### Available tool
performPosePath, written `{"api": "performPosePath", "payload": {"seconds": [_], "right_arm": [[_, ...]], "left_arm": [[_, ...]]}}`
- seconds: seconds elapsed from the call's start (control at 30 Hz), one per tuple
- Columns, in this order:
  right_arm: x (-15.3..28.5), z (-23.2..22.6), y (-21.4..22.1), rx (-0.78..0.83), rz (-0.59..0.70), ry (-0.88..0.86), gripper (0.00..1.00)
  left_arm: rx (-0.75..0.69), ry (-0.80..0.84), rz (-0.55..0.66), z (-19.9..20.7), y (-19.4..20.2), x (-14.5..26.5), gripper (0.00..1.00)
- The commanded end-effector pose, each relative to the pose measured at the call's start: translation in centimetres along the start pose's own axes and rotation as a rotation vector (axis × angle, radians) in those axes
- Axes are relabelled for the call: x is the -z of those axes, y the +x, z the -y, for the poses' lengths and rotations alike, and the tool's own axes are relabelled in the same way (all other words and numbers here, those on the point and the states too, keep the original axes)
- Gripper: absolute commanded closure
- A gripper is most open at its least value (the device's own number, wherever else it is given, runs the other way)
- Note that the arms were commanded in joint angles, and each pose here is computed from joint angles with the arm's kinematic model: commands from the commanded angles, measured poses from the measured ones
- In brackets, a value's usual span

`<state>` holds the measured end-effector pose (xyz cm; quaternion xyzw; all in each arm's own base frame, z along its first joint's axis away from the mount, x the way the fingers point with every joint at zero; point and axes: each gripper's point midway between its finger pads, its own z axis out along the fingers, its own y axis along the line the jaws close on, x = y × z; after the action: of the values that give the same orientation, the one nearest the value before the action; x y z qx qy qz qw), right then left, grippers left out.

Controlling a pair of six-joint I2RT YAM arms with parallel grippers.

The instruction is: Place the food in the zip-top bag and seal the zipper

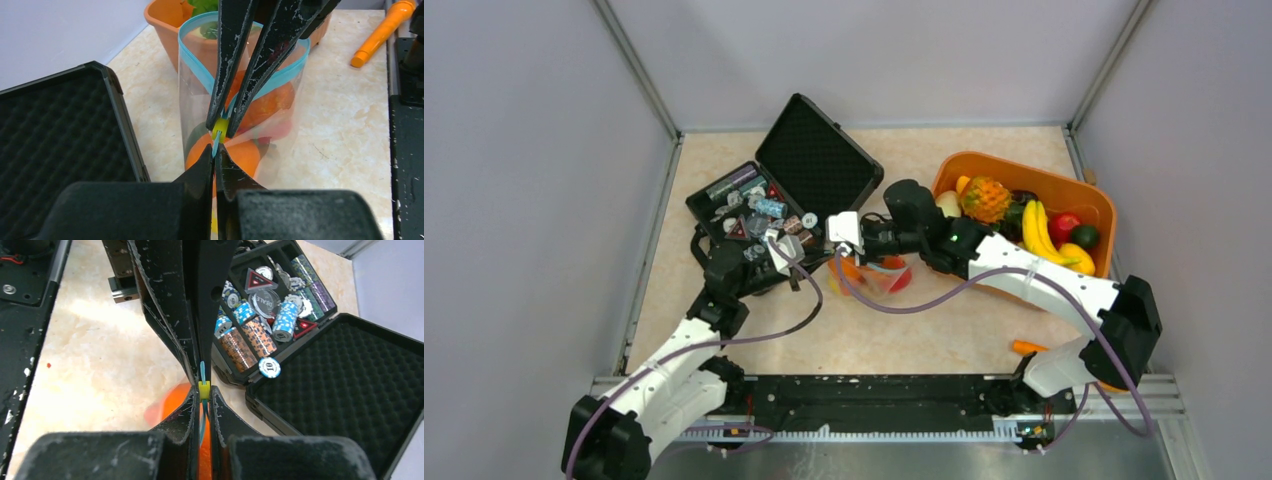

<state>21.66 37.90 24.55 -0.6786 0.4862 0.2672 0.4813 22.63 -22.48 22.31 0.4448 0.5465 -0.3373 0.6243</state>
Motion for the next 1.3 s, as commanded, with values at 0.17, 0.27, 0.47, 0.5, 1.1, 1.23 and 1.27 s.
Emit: {"api": "performPosePath", "payload": {"seconds": [0.17,0.27,0.47,0.5,1.1,1.23,1.27], "right_arm": [[2.2,1.3,-0.2,0.032,-0.085,0.073,1.00],[2.2,1.3,-0.3,0.035,-0.072,0.076,1.00],[2.0,2.3,-2.4,0.040,0.008,0.109,1.00],[2.1,2.4,-2.7,0.044,0.018,0.105,1.00],[2.6,1.4,-5.0,0.050,0.098,0.044,1.00],[2.7,1.4,-5.7,0.049,0.119,0.039,1.00],[2.7,1.5,-5.7,0.049,0.120,0.042,1.00]], "left_arm": [[-0.047,-0.082,0.041,-1.5,-1.5,0.2,1.00],[-0.050,-0.040,0.045,-0.9,-1.6,0.0,1.00],[-0.044,0.151,0.032,1.8,-0.6,-0.5,0.50],[-0.047,0.169,0.030,2.1,-0.5,-0.5,0.48],[-0.019,0.129,0.156,0.5,-1.3,-2.3,0.65],[-0.036,0.092,0.170,0.3,-1.1,-2.3,0.79],[-0.047,0.091,0.167,0.3,-1.0,-2.3,0.84]]}}
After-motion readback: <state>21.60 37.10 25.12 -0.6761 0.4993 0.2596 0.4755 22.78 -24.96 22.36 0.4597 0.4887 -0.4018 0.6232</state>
